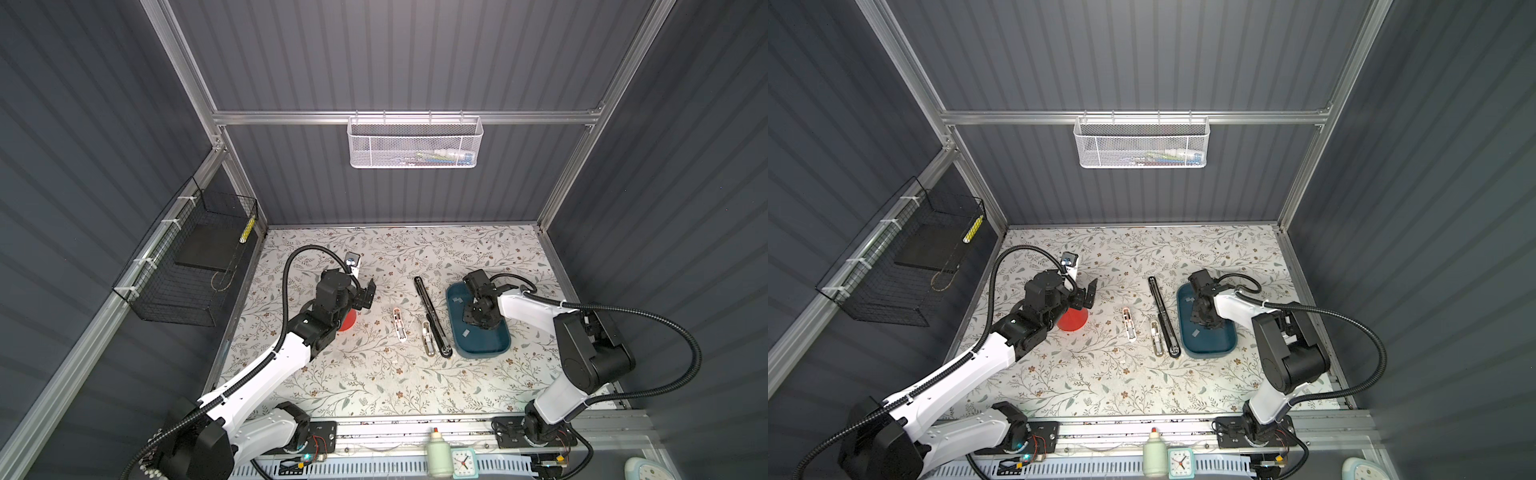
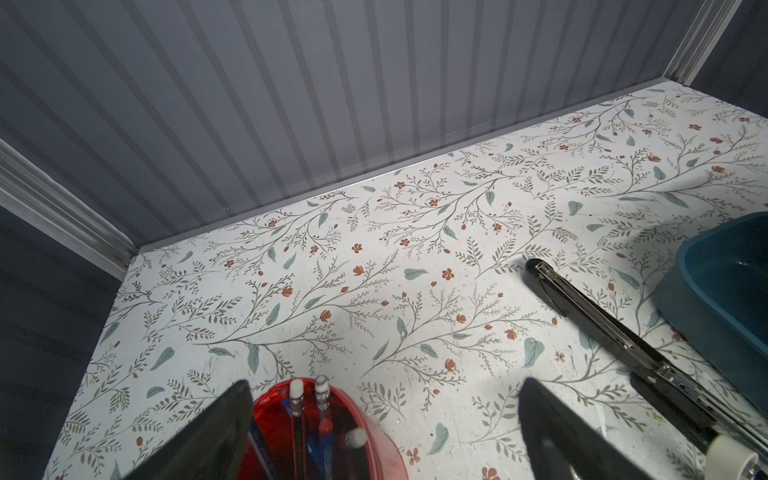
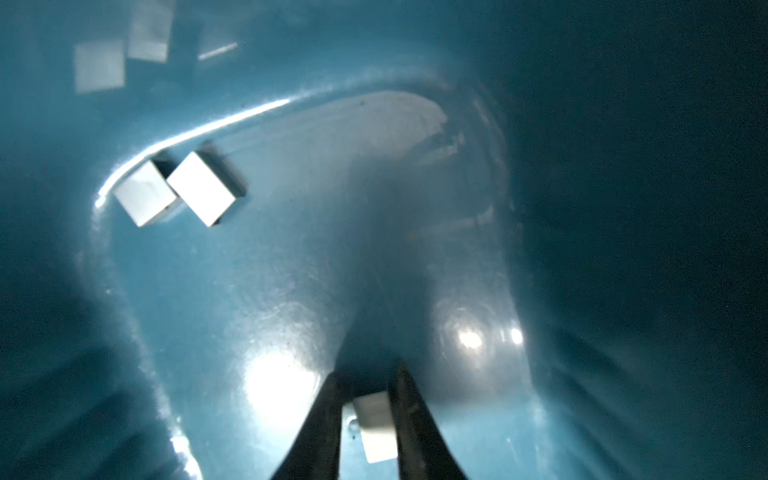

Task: Load the staples into the stapler
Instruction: 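Lower the right gripper into the teal tray and pinch a staple strip, then carry the held staple strip with the right gripper toward the pink stapler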

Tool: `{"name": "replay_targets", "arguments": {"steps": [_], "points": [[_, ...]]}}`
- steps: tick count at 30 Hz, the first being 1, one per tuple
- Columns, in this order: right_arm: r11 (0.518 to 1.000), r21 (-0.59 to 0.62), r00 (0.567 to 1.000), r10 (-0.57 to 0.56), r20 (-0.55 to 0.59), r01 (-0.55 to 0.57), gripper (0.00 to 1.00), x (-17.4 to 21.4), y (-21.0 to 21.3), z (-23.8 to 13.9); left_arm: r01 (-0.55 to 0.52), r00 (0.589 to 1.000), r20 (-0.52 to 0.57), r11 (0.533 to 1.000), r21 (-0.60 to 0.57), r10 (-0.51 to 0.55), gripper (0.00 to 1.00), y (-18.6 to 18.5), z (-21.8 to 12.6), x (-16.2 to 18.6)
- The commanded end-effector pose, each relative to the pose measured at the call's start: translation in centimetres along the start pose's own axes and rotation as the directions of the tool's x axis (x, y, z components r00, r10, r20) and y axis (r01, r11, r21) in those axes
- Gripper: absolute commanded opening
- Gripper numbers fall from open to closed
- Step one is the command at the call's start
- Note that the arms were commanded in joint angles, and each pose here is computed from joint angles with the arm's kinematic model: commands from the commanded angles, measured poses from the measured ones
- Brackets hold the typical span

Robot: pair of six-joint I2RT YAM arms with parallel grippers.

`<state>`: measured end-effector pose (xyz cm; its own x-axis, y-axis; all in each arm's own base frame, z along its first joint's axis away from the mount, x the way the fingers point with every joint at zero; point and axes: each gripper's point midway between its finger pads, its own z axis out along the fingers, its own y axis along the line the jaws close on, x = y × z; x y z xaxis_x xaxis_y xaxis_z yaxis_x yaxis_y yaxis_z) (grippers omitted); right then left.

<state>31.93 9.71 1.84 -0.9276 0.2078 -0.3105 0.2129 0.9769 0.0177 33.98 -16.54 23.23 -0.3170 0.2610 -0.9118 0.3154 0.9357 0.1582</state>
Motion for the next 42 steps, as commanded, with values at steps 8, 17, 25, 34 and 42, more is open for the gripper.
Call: {"name": "replay_targets", "arguments": {"steps": [8, 17, 25, 34, 42], "points": [[1.0, 0.019, 0.999, -0.002, -0.04, 0.002, 0.14, 0.5, -0.3, 0.3, 0.003, 0.998, 0.059, 1.0, 0.0, -0.003, 1.0, 0.1, -0.4, -1.9], [1.0, 0.0, 0.999, 0.015, -0.032, -0.015, 0.1, 0.3, 0.0, -0.2, 0.008, 0.997, 0.081, 1.0, 0.007, -0.009, 1.0, 0.3, -1.2, -2.6], [0.999, -0.027, 0.998, 0.022, 0.064, -0.02, 0.09, -1.2, -0.2, -3.1, 0.058, 0.993, 0.098, 0.998, 0.009, -0.059, 1.0, 0.9, -2.9, -3.1], [0.991, -0.131, 0.969, 0.047, 0.244, -0.015, 0.11, -2.5, 0.0, -9.8, 0.242, 0.969, 0.06, 0.967, -0.078, -0.238, 1.0, 3.5, -6.6, 0.6], [0.981, -0.172, 0.924, -0.014, 0.383, 0.086, 0.09, -0.4, 2.0, -15.1, 0.478, 0.874, 0.128, 0.877, -0.045, -0.469, 1.0, 4.8, -10.7, 4.0]]}}
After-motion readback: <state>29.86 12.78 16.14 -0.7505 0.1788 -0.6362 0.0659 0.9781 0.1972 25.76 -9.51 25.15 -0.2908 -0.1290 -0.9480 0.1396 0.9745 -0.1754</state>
